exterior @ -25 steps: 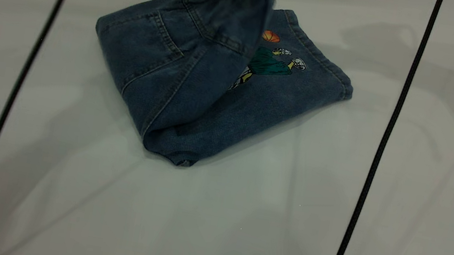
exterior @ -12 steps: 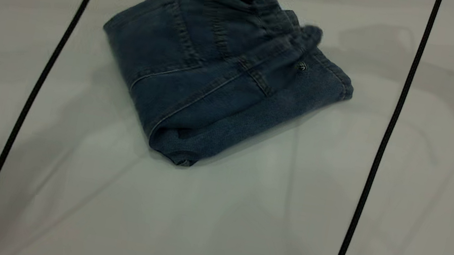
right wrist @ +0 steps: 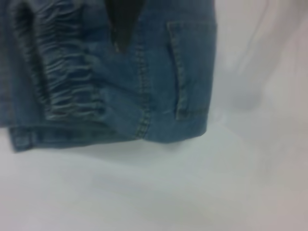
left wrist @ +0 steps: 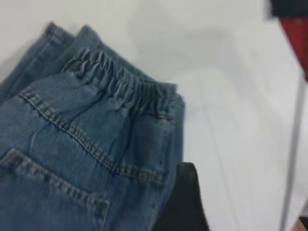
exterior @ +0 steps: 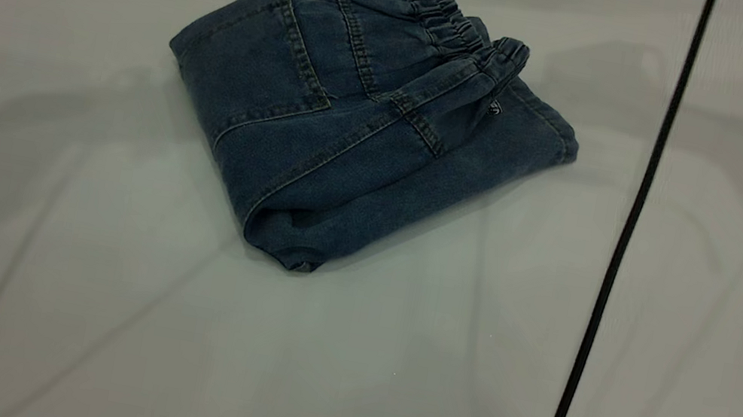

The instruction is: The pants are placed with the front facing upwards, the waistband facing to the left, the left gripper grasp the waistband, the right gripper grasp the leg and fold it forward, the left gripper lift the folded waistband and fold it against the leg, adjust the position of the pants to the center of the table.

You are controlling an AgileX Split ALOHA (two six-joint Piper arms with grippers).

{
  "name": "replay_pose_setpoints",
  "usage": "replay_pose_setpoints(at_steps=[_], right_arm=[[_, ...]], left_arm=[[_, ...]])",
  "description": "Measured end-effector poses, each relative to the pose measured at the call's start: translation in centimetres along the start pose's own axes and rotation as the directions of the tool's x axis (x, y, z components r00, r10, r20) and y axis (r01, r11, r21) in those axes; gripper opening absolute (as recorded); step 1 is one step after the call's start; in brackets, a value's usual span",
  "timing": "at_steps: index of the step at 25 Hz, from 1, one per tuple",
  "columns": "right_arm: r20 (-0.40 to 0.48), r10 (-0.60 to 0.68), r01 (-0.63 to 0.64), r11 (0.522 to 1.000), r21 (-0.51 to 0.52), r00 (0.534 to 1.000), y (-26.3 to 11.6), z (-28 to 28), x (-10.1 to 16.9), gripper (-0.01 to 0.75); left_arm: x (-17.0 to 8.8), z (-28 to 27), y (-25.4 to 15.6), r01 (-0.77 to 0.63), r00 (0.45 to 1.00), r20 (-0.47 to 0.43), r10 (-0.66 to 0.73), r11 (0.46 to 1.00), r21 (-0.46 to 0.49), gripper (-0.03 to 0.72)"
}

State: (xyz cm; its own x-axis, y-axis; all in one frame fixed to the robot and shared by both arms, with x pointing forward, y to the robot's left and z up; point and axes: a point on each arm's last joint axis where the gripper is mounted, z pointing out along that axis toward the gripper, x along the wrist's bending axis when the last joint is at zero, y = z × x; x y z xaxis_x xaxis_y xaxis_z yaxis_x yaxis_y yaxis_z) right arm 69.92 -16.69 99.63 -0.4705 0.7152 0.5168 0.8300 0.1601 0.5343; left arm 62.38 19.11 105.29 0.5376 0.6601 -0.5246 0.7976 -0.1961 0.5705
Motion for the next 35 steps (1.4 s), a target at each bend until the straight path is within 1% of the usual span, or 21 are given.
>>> replay_pose_setpoints(at_steps=[2, 4, 6, 9, 11, 14, 16, 18, 19, 21, 23, 24, 26, 29, 33, 35], right_arm=[[-0.017, -0.027, 0.027, 0.999, 0.029, 0.999, -0.3, 1.1, 1.3, 0.516], [-0.016, -0.078, 0.079, 0.996, 0.046, 0.997, -0.5, 2.6, 3.1, 0.516], [0.013, -0.148, 0.147, 0.987, 0.06, 0.989, -0.8, 4.0, 4.7, 0.516], [0.077, -0.245, 0.237, 0.966, 0.1, 0.966, -1.7, 6.5, 6.9, 0.516], [0.119, -0.311, 0.293, 0.945, 0.148, 0.943, -2.7, 8.4, 8.2, 0.516], [0.17, -0.37, 0.329, 0.916, 0.228, 0.913, -4.6, 11.4, 9.7, 0.515], [0.197, -0.428, 0.369, 0.887, 0.278, 0.882, -6.0, 13.3, 10.7, 0.515], [0.227, -0.504, 0.423, 0.846, 0.324, 0.833, -7.3, 15.0, 11.8, 0.515], [0.242, -0.523, 0.433, 0.834, 0.341, 0.817, -8.0, 15.8, 12.2, 0.515], [0.286, -0.564, 0.45, 0.81, 0.376, 0.775, -8.9, 16.9, 12.0, 0.515], [0.325, -0.585, 0.455, 0.798, 0.395, 0.743, -9.2, 17.6, 11.0, 0.515], [0.341, -0.601, 0.463, 0.787, 0.407, 0.723, -9.2, 17.7, 10.6, 0.515], [0.35, -0.623, 0.465, 0.769, 0.438, 0.7, -9.7, 18.3, 9.8, 0.515], [0.344, -0.629, 0.456, 0.759, 0.464, 0.697, -10.4, 19.0, 9.1, 0.515], [0.349, -0.583, 0.403, 0.787, 0.467, 0.734, -11.0, 19.4, 8.9, 0.515], [0.357, -0.564, 0.373, 0.795, 0.478, 0.745, -11.2, 19.3, 8.9, 0.515]], left_arm=[[-0.8, -3.1, 0.3, -0.009, 1.0, -0.005, 0.009, 0.999, -0.041, 0.561], [-1.4, -5.8, 0.6, -0.014, 0.999, -0.03, 0.011, 0.995, -0.095, 0.561], [-2.5, -8.3, 0.9, -0.046, 0.997, -0.065, 0.036, 0.986, -0.159, 0.561], [-4.8, -10.6, 1.1, -0.1, 0.993, -0.088, 0.082, 0.969, -0.224, 0.561], [-5.9, -11.5, 1.0, -0.126, 0.99, -0.093, 0.106, 0.961, -0.245, 0.561], [-6.5, -12.0, 1.0, -0.141, 0.988, -0.101, 0.119, 0.955, -0.259, 0.561], [-6.5, -12.0, 1.0, -0.141, 0.988, -0.104, 0.118, 0.955, -0.26, 0.561], [-6.4, -12.0, 1.0, -0.142, 0.987, -0.107, 0.118, 0.955, -0.259, 0.561], [-6.4, -12.0, 1.0, -0.142, 0.987, -0.106, 0.118, 0.955, -0.259, 0.561], [-6.4, -12.0, 1.0, -0.141, 0.988, -0.104, 0.118, 0.955, -0.259, 0.561], [-6.5, -12.0, 0.9, -0.141, 0.988, -0.102, 0.118, 0.956, -0.257, 0.561], [-6.5, -12.0, 0.9, -0.141, 0.988, -0.102, 0.118, 0.956, -0.256, 0.561], [-6.5, -12.0, 0.9, -0.14, 0.988, -0.097, 0.119, 0.958, -0.252, 0.561], [-6.6, -11.9, 0.8, -0.14, 0.989, -0.088, 0.122, 0.96, -0.241, 0.561], [-6.6, -11.9, 0.7, -0.139, 0.989, -0.081, 0.123, 0.962, -0.234, 0.561], [-6.7, -11.9, 0.7, -0.139, 0.989, -0.075, 0.124, 0.964, -0.229, 0.561]])
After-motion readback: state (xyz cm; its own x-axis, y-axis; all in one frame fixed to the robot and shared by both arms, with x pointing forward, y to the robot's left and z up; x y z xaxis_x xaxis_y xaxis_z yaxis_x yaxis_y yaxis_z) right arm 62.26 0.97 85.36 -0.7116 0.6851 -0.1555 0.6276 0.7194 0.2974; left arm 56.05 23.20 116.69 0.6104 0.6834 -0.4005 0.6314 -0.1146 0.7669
